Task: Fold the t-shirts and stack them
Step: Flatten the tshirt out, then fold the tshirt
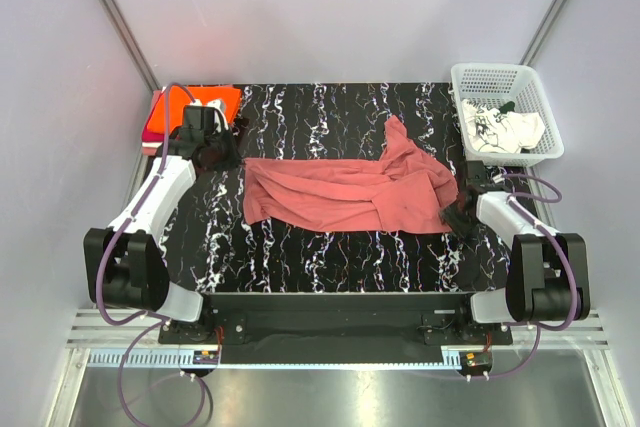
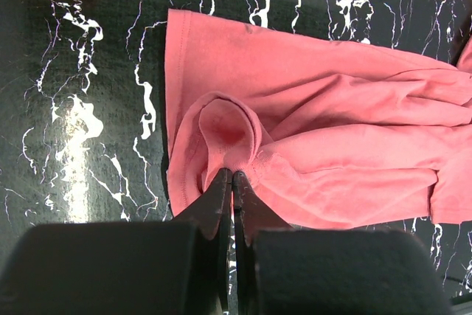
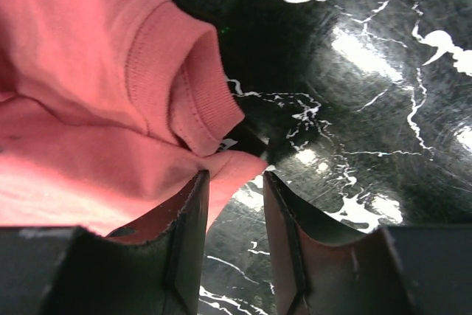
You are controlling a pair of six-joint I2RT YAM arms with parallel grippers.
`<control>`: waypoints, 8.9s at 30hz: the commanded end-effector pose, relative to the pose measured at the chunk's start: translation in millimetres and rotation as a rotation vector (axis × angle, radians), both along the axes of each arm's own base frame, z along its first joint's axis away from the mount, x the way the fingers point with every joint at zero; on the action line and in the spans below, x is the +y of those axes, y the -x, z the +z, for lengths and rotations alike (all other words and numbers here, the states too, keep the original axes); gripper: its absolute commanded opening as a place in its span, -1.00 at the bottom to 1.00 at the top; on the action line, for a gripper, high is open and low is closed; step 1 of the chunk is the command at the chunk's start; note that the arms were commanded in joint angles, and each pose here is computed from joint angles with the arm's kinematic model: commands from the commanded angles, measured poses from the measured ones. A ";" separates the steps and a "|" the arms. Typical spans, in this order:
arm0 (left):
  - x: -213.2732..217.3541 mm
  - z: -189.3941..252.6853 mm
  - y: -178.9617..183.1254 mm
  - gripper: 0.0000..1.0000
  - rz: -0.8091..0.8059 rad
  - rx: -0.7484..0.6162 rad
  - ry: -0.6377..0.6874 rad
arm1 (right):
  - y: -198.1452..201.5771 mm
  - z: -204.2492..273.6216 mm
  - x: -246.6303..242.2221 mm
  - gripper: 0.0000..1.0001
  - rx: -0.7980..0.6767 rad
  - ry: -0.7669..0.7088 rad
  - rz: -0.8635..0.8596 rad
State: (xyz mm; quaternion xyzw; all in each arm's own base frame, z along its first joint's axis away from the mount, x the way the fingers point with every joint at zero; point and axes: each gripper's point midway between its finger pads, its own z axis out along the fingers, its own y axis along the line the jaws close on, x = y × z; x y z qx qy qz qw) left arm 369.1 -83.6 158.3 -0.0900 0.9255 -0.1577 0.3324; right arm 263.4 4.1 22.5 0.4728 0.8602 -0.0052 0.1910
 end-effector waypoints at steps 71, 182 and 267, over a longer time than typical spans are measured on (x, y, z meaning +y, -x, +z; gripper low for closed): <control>-15.6 322.2 57.7 -1.00 -0.005 -0.729 0.294 | -114.9 558.3 -5.5 -1.00 -1.214 0.443 0.363; -39.0 -13.6 -79.0 -0.37 -0.208 0.110 0.067 | -63.5 102.6 25.6 -0.26 -0.383 -0.068 0.358; -81.4 45.9 -28.5 -0.17 -0.317 -0.078 0.284 | -114.5 124.9 132.5 0.37 -1.067 -0.318 0.404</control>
